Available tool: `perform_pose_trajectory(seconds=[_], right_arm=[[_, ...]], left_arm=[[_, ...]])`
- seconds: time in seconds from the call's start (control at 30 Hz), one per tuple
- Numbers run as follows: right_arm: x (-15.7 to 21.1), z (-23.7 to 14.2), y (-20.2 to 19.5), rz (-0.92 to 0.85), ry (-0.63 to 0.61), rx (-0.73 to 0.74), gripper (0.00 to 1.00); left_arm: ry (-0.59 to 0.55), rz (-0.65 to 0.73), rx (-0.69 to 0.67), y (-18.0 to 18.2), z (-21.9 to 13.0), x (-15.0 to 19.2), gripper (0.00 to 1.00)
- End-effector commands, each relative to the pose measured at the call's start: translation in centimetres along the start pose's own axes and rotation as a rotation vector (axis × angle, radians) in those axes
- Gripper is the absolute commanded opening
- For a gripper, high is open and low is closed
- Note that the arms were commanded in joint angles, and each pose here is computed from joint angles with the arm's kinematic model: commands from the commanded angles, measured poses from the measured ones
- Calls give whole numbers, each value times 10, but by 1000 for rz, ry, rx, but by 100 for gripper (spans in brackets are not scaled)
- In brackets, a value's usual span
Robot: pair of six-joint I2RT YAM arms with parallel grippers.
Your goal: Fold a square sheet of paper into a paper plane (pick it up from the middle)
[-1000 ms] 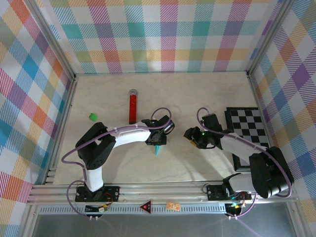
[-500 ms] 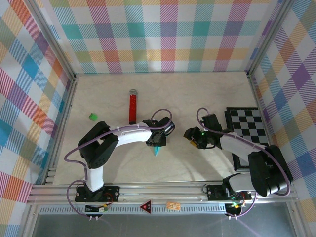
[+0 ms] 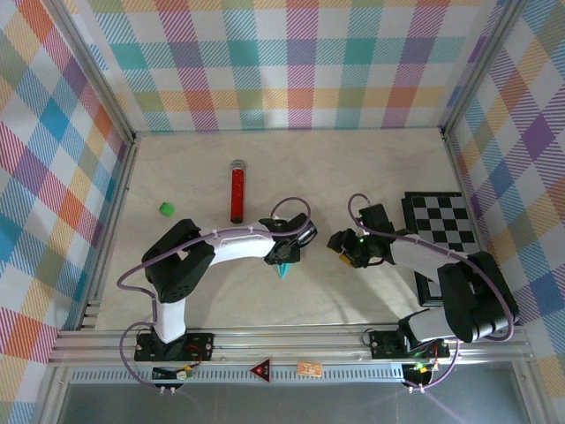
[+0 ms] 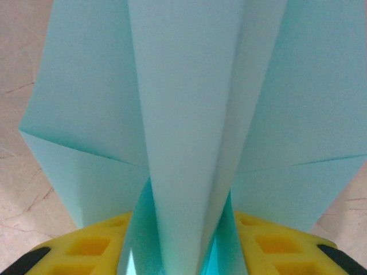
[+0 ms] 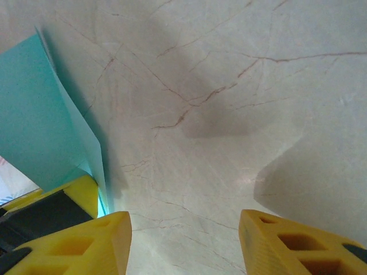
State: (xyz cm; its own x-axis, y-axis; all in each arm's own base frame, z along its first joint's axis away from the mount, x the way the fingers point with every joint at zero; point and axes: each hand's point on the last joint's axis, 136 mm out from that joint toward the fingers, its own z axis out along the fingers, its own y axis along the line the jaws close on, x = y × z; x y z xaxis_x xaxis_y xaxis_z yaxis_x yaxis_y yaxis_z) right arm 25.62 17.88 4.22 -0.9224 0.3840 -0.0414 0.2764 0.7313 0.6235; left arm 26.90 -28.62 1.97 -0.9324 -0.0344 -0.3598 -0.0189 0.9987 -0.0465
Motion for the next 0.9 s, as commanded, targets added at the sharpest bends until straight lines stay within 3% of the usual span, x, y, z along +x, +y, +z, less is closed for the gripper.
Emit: perform_pose_trajectory(seconds=[0.0, 0.37, 0.6, 0.73, 0.87], right_arm=[[-8, -9, 12, -69, -10, -10, 53], [-18, -31, 29, -204, -59, -8, 54], [-31, -50, 38, -242, -178, -15, 55], [-42, -75, 36, -285, -294, 37, 60], [-61, -113, 31, -336, -501, 114, 67]], left_arm=[[69, -21, -116, 19, 7, 27, 45], [-39, -93, -32, -6, -34, -5, 48], [-90, -95, -45, -8, -58, -13, 49], [-138, -85, -22, -8, -73, -16, 53], [-239, -53, -6, 0, -93, -32, 59]])
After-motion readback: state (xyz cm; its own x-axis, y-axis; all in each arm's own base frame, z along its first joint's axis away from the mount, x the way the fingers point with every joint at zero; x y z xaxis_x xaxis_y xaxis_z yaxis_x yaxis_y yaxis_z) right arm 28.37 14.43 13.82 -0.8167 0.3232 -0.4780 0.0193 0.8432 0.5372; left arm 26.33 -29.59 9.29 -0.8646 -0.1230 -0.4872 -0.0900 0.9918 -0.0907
